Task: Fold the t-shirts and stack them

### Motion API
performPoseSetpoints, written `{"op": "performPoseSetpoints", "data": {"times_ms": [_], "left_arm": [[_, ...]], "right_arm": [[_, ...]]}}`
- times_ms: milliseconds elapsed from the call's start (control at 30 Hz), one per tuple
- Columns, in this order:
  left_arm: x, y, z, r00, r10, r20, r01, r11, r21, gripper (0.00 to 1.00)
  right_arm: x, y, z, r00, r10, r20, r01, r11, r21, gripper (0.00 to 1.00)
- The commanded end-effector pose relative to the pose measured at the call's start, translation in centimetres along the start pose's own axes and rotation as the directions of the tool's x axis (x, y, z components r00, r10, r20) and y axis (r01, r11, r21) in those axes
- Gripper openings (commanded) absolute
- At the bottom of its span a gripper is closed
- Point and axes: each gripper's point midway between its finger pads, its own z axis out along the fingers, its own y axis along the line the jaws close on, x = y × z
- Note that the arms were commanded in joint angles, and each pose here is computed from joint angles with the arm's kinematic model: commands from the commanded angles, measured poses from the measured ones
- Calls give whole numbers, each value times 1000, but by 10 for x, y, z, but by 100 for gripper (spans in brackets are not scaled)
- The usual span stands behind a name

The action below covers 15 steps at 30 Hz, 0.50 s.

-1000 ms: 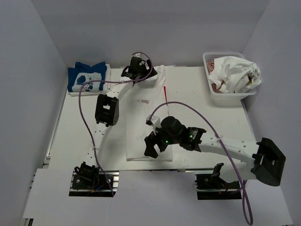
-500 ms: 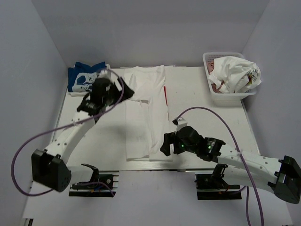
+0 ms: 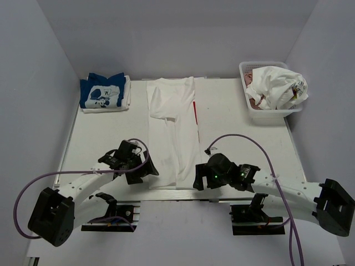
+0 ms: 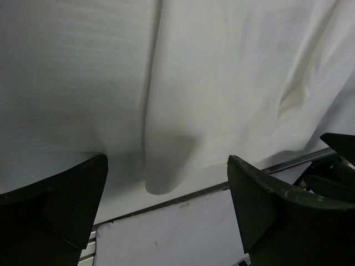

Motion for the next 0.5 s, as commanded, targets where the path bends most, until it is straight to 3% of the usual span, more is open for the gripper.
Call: {"op": "performPoseSetpoints", "data": {"times_ms": [0,133,233,467], "left_arm": [[39,26,0,991,-55,-120,46,996,-73,100],[51,31,-2,987,-76,-142,65,995,-81,100],[58,38,0,985,-73,-156,59,994,-93,93],[54,43,16,989,-59,-135,47,994,-95,62]], "right_arm": [[1,4,4,999,36,-3,-36,999,-22,90],[7,1,7,998,57,-18,-57,998,-15,90],[10,-1,11,998,61,-22,-61,998,-14,90],[14,-6,18,998,40,-44,-40,999,10,90]]}}
